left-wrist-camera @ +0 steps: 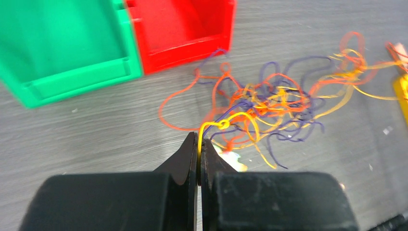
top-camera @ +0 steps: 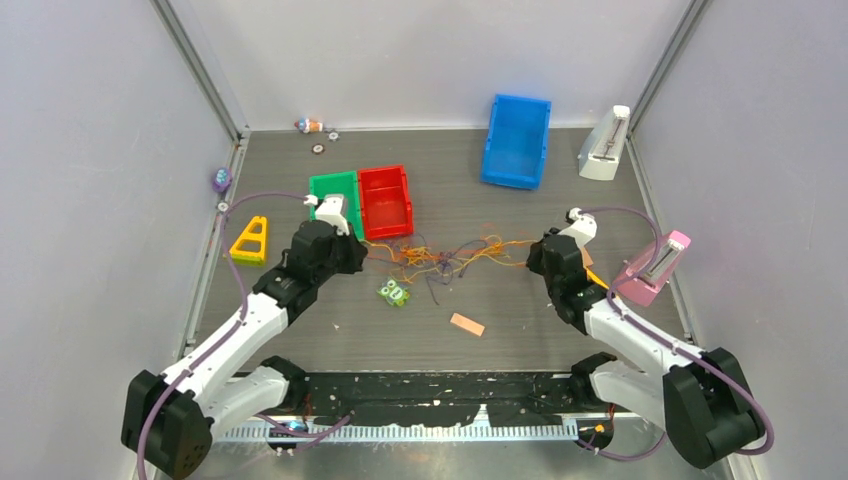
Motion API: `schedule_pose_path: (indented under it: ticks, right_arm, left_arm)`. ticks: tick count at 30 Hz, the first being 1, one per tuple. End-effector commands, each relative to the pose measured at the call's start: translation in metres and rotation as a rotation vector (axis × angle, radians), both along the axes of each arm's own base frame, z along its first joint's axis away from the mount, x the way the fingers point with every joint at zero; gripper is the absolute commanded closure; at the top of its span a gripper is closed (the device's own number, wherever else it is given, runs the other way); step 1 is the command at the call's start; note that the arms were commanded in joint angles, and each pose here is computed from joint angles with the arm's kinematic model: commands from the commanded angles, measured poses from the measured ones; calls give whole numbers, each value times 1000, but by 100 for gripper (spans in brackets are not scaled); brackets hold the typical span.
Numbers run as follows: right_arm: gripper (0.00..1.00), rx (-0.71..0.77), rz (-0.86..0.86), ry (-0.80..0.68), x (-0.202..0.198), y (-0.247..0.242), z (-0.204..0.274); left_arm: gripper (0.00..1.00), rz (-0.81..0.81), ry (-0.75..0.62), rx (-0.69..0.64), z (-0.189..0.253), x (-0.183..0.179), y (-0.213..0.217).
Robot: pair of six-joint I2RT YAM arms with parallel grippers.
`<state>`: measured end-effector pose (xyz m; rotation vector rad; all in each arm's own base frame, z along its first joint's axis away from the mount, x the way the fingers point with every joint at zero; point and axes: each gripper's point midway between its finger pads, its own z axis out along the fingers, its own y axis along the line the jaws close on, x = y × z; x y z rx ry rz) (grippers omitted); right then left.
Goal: Untangle the cables
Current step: Untie the cable.
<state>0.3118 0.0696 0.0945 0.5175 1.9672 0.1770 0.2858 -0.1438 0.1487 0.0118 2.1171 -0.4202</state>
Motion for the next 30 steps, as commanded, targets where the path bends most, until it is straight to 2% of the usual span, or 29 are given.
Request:
schedule_pose_path:
  ticks: [1, 3, 4, 5, 6, 8, 15, 22, 30]
  right_arm:
    - [84, 38, 200, -167, 7, 30, 32]
    - [64, 63, 285, -230, 4, 43, 41]
    - [49, 76, 312, -272, 2, 48, 47]
    - [43, 87, 363, -310, 0, 55, 52]
    - [32, 93, 386, -326, -1, 59, 55]
    - [24, 111, 471, -358, -6, 73, 60]
    - [17, 118, 671, -389, -12, 114, 68]
    - [15, 84, 819, -333, -14, 158, 60]
    - [15, 60, 946, -263, -17, 203, 46]
  left_arm:
    - [100, -286, -54, -105, 15, -9, -48]
    - [100, -330, -31, -121, 10, -12, -56]
    - [100, -337, -24, -119, 8, -13, -58]
    - [100, -339, -22, -117, 6, -13, -59]
    - [100, -342, -25, -116, 5, -14, -59]
    - [100, -346, -33, -119, 4, -15, -60]
    - [100, -393, -35, -72, 3, -16, -63]
    - [100, -401, -40, 2, -10, -18, -58]
    - [100, -436, -139, 63, -19, -21, -66]
